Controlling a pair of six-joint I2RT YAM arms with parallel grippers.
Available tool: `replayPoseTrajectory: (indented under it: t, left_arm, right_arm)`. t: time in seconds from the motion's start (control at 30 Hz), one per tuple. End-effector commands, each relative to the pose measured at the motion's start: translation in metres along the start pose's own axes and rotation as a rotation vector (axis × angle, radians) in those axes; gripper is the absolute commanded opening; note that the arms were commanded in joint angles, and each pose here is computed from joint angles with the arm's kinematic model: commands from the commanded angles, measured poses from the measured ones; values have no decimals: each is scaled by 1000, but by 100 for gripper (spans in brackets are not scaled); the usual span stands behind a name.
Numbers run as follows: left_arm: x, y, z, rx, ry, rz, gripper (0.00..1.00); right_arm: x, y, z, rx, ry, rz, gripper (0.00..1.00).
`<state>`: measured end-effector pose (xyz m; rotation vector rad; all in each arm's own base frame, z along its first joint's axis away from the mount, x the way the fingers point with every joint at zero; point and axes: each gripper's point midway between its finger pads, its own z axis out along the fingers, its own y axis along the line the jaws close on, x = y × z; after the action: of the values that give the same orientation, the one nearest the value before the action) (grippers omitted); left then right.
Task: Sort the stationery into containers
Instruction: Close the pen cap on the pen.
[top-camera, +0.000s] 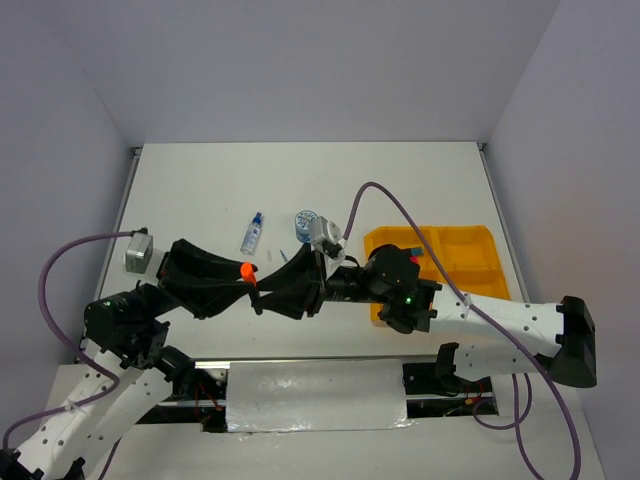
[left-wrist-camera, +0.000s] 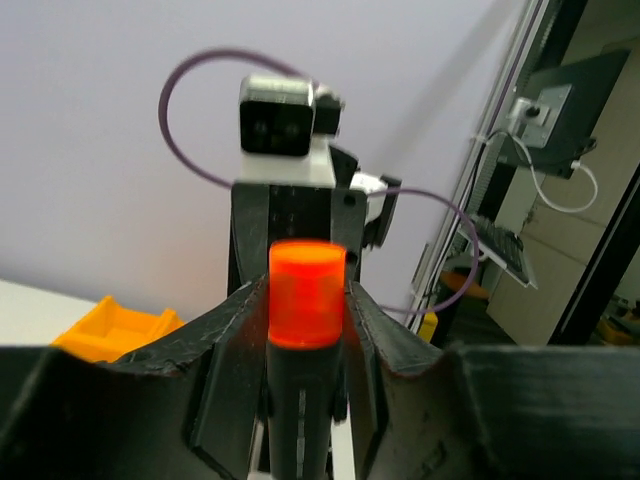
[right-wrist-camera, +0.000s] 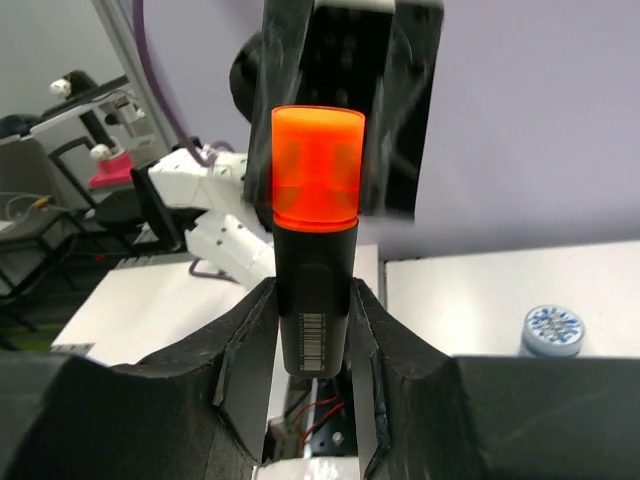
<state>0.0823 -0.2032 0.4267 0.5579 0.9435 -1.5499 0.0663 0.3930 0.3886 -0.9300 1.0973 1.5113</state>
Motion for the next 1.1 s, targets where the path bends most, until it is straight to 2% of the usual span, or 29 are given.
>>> replayPoseTrajectory:
  t: [0.0,0.33,0.73,1.07]
  left_arm:
    - [17,-3,-4,30,106,21,48]
    - [10,-4,-1,2,136,88,67]
    - [-9,8,2,-132,144,179,70]
    - [9,20,-1,-145,209,140,65]
  right_arm:
    - [-73,10,3,-5,-183,-125,0]
    - [-59,1,1,40,-127,-112,0]
    - [-28,-20,9,154,-31,-102,0]
    - [-33,-18,11,146,-34,-107,0]
